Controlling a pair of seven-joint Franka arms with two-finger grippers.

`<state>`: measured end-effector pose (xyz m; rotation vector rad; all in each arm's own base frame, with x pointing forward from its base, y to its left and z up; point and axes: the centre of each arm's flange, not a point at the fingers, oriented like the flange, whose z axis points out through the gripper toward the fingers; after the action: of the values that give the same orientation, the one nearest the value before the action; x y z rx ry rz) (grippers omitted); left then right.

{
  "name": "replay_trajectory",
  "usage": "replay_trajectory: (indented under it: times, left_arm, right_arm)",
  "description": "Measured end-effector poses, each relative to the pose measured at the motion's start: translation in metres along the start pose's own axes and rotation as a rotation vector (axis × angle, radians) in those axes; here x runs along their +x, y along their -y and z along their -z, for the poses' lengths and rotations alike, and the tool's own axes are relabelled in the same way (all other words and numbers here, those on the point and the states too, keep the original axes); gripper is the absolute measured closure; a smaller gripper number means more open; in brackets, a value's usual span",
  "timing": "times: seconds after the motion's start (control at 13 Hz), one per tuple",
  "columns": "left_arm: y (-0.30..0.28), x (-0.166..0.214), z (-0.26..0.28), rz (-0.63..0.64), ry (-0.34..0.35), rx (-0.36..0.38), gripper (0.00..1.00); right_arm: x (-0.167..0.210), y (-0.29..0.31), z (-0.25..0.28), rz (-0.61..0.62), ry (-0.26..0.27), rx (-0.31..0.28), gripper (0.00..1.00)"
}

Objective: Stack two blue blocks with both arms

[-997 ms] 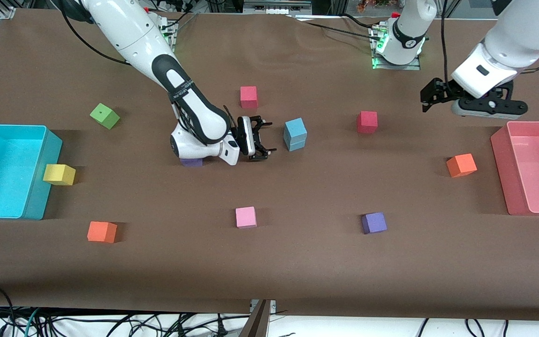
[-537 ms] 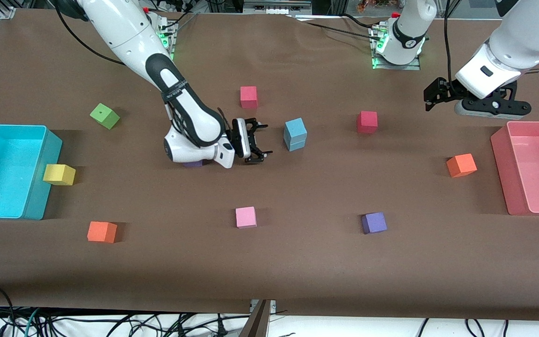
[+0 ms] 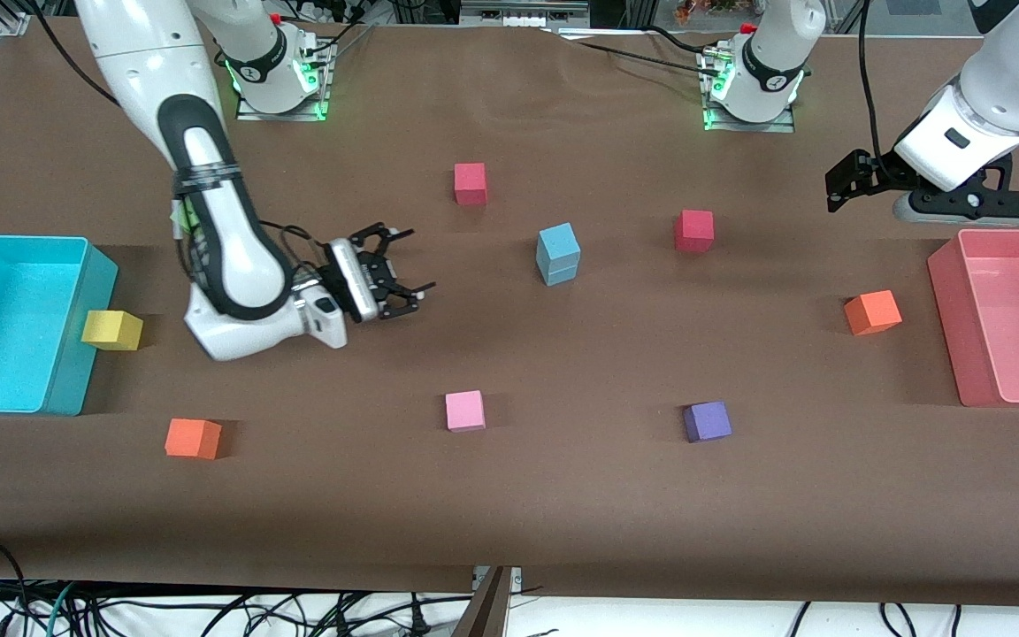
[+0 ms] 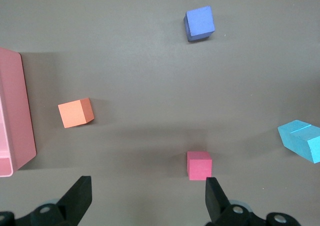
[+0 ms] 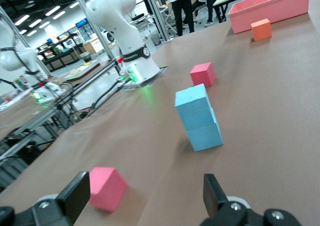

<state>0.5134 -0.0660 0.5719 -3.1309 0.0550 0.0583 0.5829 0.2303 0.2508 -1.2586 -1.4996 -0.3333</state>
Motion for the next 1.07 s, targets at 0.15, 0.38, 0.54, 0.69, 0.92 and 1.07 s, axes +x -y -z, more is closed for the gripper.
replay_trajectory:
  times: [0.15,0.38,0.54,0.69,0.92,1.07]
  left_arm:
    - [0.0,0.0,0.004,0.0,-0.004,0.0,0.0]
    - [0.002,0.0,0.004,0.006,-0.004,-0.001,0.0]
    - [0.005,0.001,0.005,0.011,-0.006,-0.001,0.0]
    - [0.005,0.001,0.006,0.012,-0.008,-0.001,0.0]
    - [0.012,0.002,0.01,0.024,-0.016,-0.002,0.0]
    - [0.014,0.004,0.014,0.028,-0.024,-0.003,0.0]
  right_arm:
    - [0.01,0.011,0.041,-0.056,0.031,0.042,0.0]
    - [0.025,0.024,0.091,-0.198,0.1,0.057,0.0]
    - [0.037,0.027,0.108,-0.308,0.158,0.032,0.0]
    - [0.056,0.029,0.119,-0.42,0.255,0.002,0.0]
    - [0.099,0.055,0.142,-0.749,0.442,-0.159,0.0]
    - [0.139,0.093,0.161,-0.988,0.527,-0.378,0.0]
